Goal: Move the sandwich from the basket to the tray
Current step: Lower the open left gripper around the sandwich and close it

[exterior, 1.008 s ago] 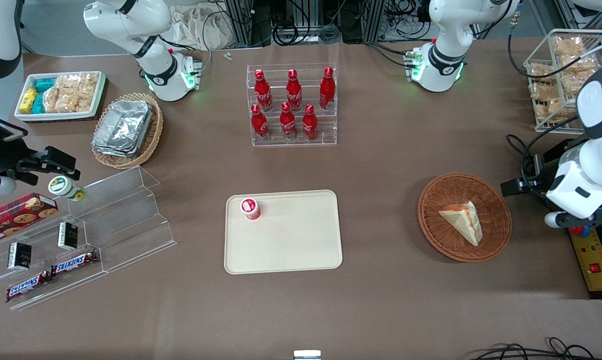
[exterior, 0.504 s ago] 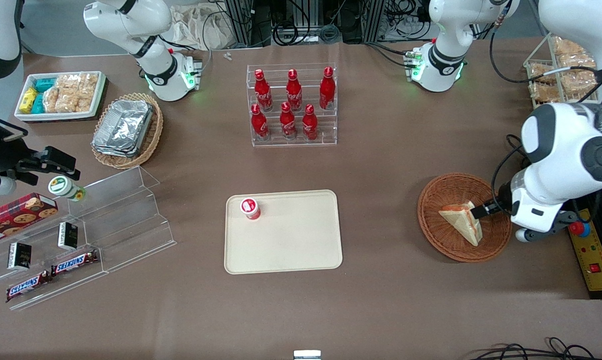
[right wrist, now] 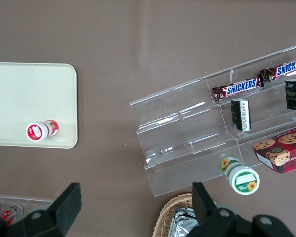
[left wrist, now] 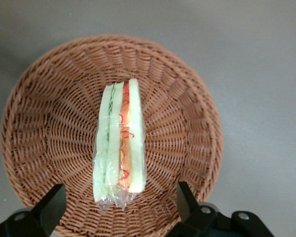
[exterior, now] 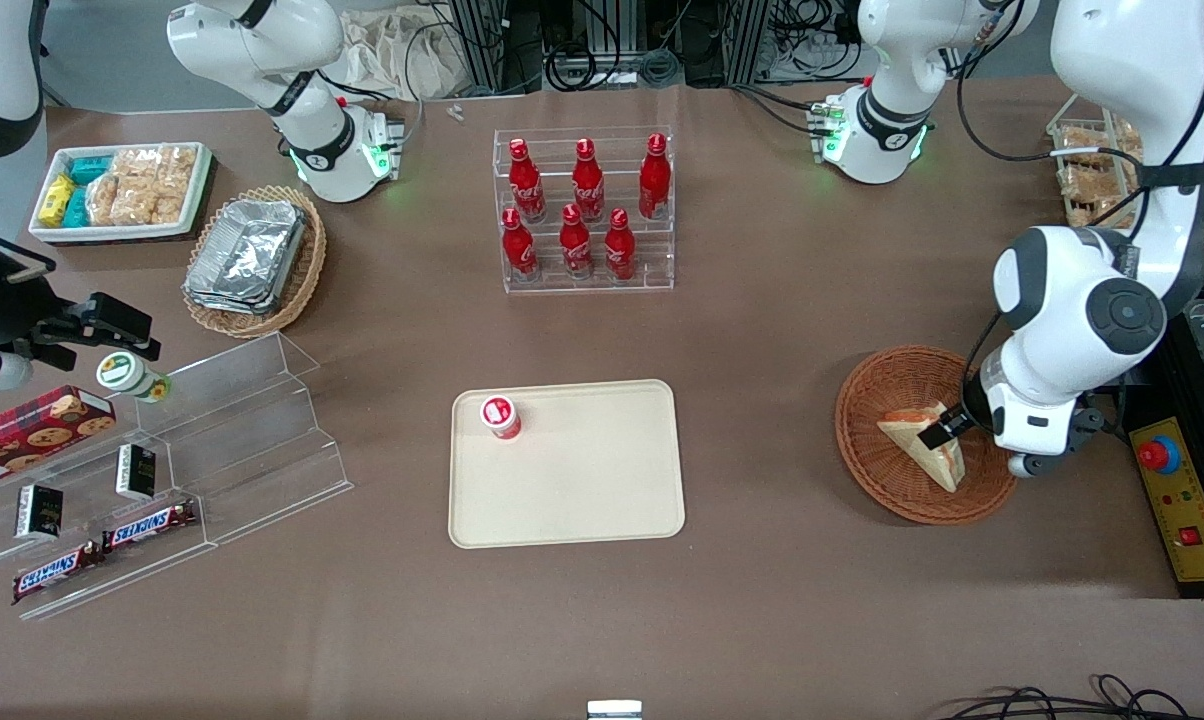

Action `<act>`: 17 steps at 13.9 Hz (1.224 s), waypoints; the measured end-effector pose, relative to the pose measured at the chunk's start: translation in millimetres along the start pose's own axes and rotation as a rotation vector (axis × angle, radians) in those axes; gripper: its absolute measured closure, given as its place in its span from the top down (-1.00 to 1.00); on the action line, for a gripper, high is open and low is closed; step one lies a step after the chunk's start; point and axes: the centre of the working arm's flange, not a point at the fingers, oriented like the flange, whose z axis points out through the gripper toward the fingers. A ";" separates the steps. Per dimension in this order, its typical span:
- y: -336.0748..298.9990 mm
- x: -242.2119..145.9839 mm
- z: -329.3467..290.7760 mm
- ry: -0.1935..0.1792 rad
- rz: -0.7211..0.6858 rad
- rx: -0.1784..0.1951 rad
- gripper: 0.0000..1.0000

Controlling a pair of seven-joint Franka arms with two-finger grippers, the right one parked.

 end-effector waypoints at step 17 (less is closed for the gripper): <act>-4.2 3.5 47.5 0.043 -0.102 -0.050 0.82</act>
